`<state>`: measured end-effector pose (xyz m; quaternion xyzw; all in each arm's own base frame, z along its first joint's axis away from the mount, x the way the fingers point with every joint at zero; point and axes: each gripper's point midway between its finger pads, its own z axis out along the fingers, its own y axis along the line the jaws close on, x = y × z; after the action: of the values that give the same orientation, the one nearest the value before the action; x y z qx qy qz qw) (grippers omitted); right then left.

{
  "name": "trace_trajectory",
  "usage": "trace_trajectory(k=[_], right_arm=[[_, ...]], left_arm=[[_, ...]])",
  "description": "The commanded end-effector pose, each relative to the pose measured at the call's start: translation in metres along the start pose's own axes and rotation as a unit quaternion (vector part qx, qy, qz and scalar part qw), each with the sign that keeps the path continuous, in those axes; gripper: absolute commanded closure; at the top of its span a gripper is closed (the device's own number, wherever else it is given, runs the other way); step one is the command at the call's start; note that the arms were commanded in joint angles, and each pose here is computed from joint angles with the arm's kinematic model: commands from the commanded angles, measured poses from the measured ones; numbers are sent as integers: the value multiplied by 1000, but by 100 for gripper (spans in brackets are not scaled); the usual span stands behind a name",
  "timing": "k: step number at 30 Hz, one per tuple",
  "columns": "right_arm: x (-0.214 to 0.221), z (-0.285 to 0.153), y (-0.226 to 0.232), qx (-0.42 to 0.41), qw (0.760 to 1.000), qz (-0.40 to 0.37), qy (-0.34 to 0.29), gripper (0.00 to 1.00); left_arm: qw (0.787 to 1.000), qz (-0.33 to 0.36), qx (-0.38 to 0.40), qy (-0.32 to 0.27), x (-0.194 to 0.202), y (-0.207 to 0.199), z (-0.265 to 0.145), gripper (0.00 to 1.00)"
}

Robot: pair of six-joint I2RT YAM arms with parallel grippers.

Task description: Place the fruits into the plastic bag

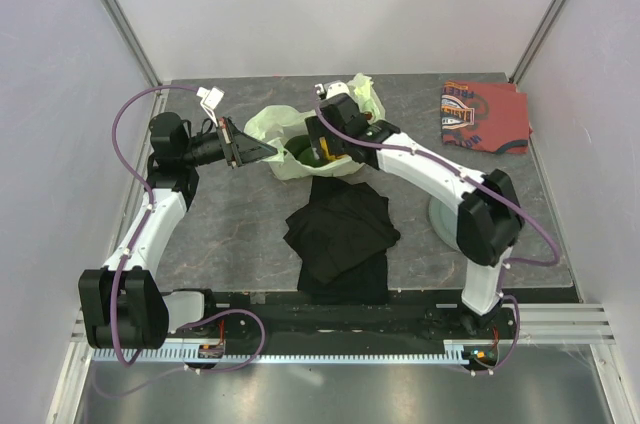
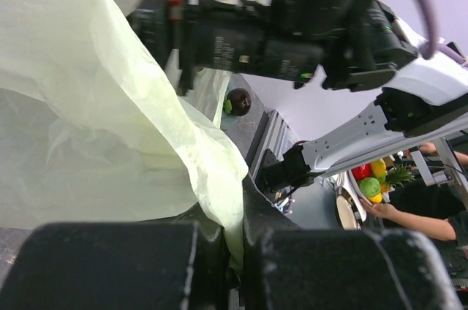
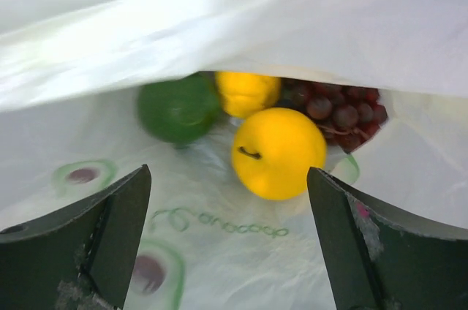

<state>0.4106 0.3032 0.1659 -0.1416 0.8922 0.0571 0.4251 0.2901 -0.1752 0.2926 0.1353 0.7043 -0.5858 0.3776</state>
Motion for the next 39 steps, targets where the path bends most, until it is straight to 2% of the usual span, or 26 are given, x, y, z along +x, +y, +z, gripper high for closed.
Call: trace_trajectory(k=[1,6,10,12,15,17,20,21,23,24,28,32,35,39], right_arm=[[-67,-68,47,-126,983,-6,-135,6],[-83,-117,61,-193,959,-15,-205,7],[-100,-169,60,-246,925,-17,-289,7],[-102,-186,61,-265,913,-19,-309,7],[-112,-222,47,-269,895,-10,-356,6],[-110,-225,36,-251,898,-5,-362,6],[-110,-221,-9,-169,916,34,-362,6],[-112,-220,-42,-111,922,65,-366,5],[-101,-212,-75,-62,924,119,-357,4],[-91,-208,-107,-20,924,145,-353,3],[-58,-210,-179,103,906,219,-347,2],[-13,-204,-224,206,886,265,-319,2],[22,-186,-245,250,879,304,-268,2],[77,-157,-267,308,876,337,-156,2]], left_arm=[[999,32,7,-7,-11,-9,0,98],[999,31,6,-6,-11,-7,0,99],[999,32,7,-6,-11,-8,0,99],[999,32,7,-6,-11,-8,0,98],[999,32,7,-6,-11,-8,0,98],[999,32,7,-7,-11,-9,0,98],[999,32,6,-7,-11,-8,0,98],[999,33,8,-6,-11,-9,0,99],[999,32,7,-7,-11,-9,0,98],[999,33,7,-7,-11,-9,0,99],[999,31,6,-7,-11,-7,0,98],[999,32,6,-7,-11,-8,0,98],[999,32,6,-7,-11,-8,0,99],[999,31,6,-7,-11,-8,0,98]])
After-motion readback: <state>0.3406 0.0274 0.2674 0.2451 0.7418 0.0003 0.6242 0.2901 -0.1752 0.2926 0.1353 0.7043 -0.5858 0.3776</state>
